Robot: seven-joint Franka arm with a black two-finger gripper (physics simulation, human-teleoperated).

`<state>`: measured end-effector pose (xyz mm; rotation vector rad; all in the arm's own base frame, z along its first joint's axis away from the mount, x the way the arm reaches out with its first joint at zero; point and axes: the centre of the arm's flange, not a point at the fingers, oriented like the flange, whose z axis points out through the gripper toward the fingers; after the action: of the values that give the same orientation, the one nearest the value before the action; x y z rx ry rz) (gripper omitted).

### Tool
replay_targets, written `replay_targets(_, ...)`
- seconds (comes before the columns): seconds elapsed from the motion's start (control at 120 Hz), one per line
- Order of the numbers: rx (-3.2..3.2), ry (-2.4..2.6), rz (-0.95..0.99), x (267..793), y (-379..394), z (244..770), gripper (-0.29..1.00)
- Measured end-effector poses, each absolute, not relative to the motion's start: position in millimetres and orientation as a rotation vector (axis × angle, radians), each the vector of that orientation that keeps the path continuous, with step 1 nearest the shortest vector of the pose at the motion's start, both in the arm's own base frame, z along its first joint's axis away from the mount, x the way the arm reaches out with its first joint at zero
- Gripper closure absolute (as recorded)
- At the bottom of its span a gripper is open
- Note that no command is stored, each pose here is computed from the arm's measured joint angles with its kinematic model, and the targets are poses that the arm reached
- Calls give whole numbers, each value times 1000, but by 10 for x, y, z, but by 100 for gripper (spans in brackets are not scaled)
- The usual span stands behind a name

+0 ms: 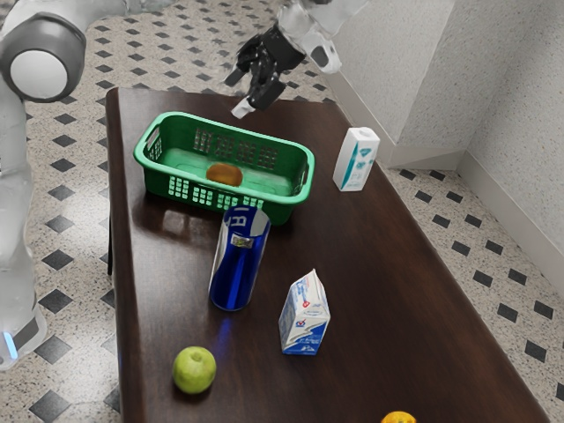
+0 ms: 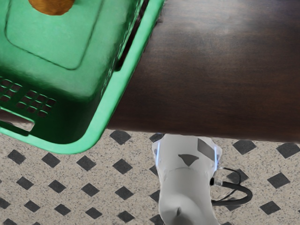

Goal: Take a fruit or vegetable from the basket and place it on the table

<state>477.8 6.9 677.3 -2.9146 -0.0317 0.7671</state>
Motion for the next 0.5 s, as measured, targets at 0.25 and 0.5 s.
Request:
replay_targets(0.25, -3003, 129, 236, 5635, -71, 6427, 0)
replay_targets(0.5, -2976, 145, 160, 5737, 114, 6200, 0)
